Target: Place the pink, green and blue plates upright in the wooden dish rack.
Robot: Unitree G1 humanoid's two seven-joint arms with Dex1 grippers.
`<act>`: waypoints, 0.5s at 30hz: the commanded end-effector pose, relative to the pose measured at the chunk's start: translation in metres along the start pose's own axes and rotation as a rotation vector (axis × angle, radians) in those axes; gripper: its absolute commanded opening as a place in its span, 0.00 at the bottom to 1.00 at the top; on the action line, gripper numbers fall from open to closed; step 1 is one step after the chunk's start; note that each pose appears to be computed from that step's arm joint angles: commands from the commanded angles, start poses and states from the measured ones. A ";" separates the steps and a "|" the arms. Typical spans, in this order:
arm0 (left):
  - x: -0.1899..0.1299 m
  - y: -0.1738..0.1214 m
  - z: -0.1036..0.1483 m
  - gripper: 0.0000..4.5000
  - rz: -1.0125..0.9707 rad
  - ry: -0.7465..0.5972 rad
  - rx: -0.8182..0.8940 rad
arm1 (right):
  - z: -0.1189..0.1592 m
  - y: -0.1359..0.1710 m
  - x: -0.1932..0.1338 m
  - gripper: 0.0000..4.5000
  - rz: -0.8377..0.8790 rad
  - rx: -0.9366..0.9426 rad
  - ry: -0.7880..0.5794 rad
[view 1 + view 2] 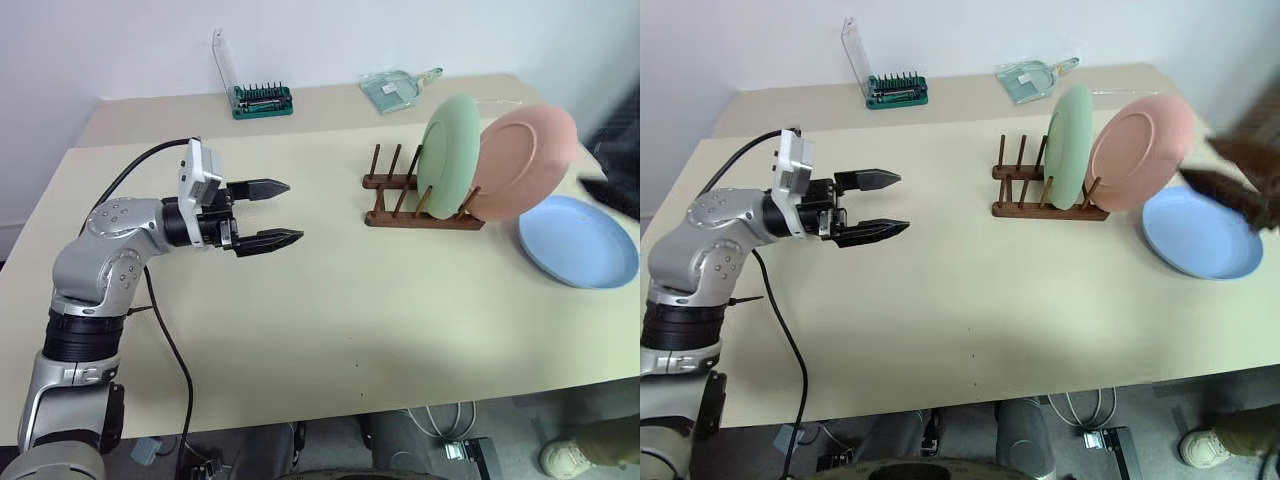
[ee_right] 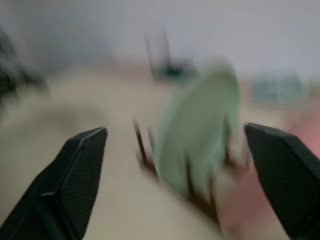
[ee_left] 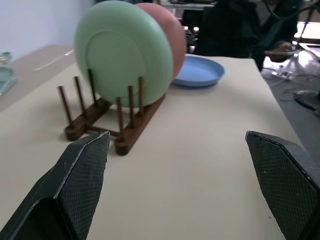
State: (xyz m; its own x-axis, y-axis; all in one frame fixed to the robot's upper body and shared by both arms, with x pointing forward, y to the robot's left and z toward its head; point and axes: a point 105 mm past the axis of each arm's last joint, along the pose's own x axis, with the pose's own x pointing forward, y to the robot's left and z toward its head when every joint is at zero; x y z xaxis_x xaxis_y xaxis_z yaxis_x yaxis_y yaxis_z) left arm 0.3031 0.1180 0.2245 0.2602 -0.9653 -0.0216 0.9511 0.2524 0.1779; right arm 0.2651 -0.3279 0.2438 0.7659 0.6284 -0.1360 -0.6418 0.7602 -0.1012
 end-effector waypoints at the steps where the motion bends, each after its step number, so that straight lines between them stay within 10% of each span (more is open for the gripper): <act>1: 0.005 -0.002 0.009 1.00 -0.022 -0.015 0.058 | -0.022 -0.003 -0.006 0.99 -0.015 -0.153 0.191; 15: 0.018 -0.006 0.012 1.00 -0.042 -0.030 0.063 | -0.116 -0.049 0.014 0.99 -0.233 -0.255 0.538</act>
State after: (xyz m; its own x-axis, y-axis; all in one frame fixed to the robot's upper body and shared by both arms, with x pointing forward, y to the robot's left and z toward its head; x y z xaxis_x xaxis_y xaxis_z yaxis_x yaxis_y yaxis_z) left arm 0.3032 0.0956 0.2264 0.2039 -0.9790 -0.0088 0.9594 0.1980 0.2011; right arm 0.2990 -0.3671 0.1244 0.7761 0.2790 -0.5655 -0.5357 0.7647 -0.3580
